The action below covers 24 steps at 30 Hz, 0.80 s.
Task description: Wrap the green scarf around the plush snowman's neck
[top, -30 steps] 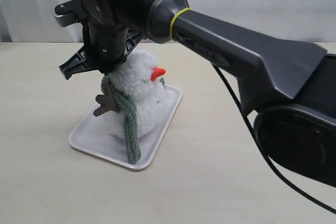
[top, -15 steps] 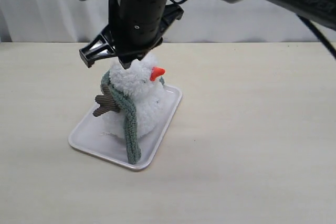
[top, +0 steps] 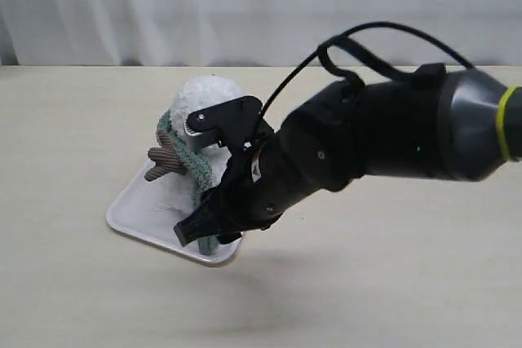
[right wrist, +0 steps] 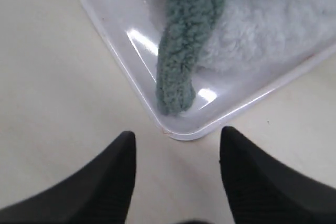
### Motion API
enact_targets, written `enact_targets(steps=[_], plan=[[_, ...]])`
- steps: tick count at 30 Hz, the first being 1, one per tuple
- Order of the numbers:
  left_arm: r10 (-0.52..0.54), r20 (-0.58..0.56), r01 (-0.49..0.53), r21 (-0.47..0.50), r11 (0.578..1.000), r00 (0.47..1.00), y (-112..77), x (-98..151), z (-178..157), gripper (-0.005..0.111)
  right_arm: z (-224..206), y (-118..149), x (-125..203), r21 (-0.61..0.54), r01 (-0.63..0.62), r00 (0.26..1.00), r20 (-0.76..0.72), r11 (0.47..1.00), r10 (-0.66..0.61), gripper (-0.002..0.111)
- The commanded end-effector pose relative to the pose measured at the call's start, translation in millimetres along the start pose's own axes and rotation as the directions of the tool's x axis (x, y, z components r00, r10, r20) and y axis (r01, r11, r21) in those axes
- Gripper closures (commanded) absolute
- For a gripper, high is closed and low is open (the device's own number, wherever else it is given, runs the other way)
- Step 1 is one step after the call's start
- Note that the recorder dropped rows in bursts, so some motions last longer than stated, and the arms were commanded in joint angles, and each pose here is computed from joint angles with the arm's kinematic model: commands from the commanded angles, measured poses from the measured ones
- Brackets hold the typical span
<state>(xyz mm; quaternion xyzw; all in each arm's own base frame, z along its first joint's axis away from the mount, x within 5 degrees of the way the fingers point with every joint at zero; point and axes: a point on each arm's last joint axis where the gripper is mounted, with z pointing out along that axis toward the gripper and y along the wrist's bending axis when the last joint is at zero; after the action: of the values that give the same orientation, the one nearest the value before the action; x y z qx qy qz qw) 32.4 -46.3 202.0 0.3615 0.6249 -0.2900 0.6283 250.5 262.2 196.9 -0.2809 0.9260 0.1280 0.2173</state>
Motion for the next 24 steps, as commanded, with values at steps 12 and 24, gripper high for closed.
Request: enact_targets(steps=[12, 24], plan=[[-0.013, 0.032, 0.013, 0.000, 1.000, 0.999, 0.1, -2, 0, 0.107, 67, -3, 6, -0.033, -0.045, 0.990, 0.130, 0.998, 0.049, 0.054], [-0.013, 0.032, 0.013, 0.000, 1.000, 0.999, 0.1, -2, 0, 0.107, 58, -8, 8, 0.042, 0.137, 0.990, 0.032, 0.990, -0.138, 0.104]])
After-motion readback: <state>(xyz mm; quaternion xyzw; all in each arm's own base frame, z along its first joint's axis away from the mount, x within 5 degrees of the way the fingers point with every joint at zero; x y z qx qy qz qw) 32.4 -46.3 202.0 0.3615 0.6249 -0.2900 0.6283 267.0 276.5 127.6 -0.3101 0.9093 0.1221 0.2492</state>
